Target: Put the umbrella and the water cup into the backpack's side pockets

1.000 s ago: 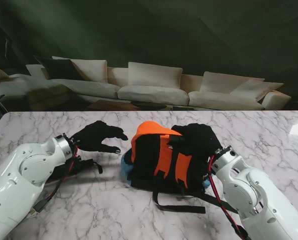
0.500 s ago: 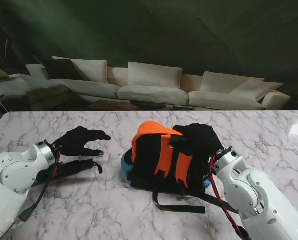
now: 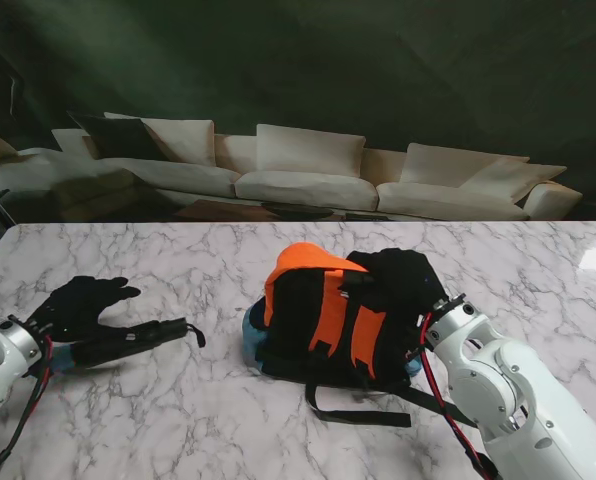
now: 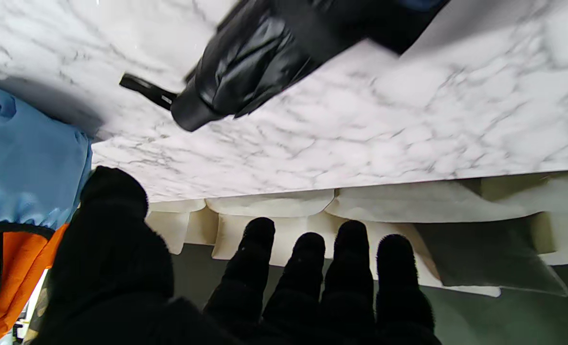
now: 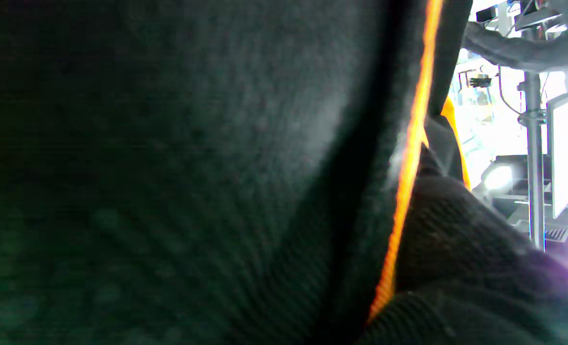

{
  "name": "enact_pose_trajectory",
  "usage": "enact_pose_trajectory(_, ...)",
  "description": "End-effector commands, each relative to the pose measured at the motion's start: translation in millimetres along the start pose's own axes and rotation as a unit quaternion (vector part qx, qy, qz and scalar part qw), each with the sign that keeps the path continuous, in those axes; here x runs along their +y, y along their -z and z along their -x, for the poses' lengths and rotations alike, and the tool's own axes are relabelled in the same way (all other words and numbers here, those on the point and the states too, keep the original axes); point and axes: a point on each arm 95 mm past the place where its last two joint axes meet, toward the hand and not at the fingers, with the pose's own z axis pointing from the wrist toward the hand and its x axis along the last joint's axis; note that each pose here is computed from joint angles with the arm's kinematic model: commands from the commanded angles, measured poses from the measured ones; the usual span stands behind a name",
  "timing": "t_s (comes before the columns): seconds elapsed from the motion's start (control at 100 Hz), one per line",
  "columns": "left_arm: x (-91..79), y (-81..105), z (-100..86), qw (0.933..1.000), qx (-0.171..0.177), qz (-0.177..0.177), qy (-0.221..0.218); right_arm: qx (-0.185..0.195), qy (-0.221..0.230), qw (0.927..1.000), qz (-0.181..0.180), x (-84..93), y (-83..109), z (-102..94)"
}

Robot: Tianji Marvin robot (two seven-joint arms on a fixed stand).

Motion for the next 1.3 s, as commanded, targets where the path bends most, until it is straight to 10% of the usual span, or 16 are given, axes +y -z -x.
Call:
enact_pose_trajectory(0.0, 10.2, 7.4, 5.4, 0.9997, -0.012, 0.022, -0.007, -0.009, 0.0, 0.9998, -0.017, -10.2, 3.2, 4.2)
enact_pose_trajectory(0.66, 69.4, 22.3, 35.7, 0.9928, -0.099, 0.067, 0.012, -0.017, -0.005, 0.9995, -0.028, -16.7, 1.3, 5.6)
enact_pose_trajectory(1.29, 82.3, 15.7, 32.6, 0.9895, -0.108, 0.094, 0.017, -0.021, -0.006, 0.9994, -0.028, -17.8, 0.1, 8.3)
